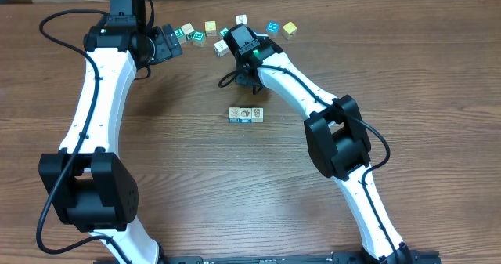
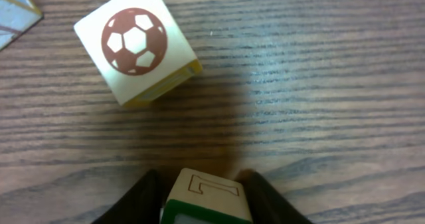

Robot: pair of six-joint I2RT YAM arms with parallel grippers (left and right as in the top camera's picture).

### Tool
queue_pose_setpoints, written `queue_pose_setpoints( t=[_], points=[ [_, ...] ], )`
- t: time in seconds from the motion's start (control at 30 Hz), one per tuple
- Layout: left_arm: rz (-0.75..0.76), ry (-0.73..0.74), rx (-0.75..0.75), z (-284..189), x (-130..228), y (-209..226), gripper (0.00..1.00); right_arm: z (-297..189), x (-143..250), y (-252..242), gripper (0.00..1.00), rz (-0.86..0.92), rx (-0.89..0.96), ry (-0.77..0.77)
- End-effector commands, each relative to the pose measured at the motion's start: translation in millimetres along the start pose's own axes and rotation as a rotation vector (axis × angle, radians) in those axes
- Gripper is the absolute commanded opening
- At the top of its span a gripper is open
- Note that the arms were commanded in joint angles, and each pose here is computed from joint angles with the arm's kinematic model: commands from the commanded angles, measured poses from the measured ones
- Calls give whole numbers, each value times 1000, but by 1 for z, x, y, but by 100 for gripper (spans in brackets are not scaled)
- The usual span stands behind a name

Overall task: Form a horizontal line
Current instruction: 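Lower the right gripper onto the green-edged 7 block and grasp it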

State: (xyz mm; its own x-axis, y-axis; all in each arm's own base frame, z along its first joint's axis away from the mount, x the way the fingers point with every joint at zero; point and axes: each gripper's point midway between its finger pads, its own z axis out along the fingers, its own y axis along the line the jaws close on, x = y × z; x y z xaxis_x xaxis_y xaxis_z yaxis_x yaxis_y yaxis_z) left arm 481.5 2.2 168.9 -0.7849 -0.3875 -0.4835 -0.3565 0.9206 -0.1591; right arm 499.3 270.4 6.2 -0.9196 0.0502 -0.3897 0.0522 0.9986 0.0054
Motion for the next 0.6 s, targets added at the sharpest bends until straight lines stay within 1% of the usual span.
queue_pose_setpoints(
  t=[0.0,0.17,0.27,0.37,0.43,0.57],
  points=[
    [12,-12,12,-5,-3,-4,100,-3,2,0,48,-48,-9,14],
    [11,-13,12,-5,-3,-4,100,-2,1,-3,52,-39,-7,20],
    [11,-13,12,-5,-3,-4,100,-3,3,-5,52,-15,-2,27],
    [12,-12,12,-5,-3,-5,100,-3,4,-5,38,-4,0,31],
    [12,-12,12,-5,-3,-5,100,-3,4,-6,33,-6,2,35],
    [12,-12,12,-5,-3,-5,100,-3,9,-9,30,-15,13,52]
  ],
)
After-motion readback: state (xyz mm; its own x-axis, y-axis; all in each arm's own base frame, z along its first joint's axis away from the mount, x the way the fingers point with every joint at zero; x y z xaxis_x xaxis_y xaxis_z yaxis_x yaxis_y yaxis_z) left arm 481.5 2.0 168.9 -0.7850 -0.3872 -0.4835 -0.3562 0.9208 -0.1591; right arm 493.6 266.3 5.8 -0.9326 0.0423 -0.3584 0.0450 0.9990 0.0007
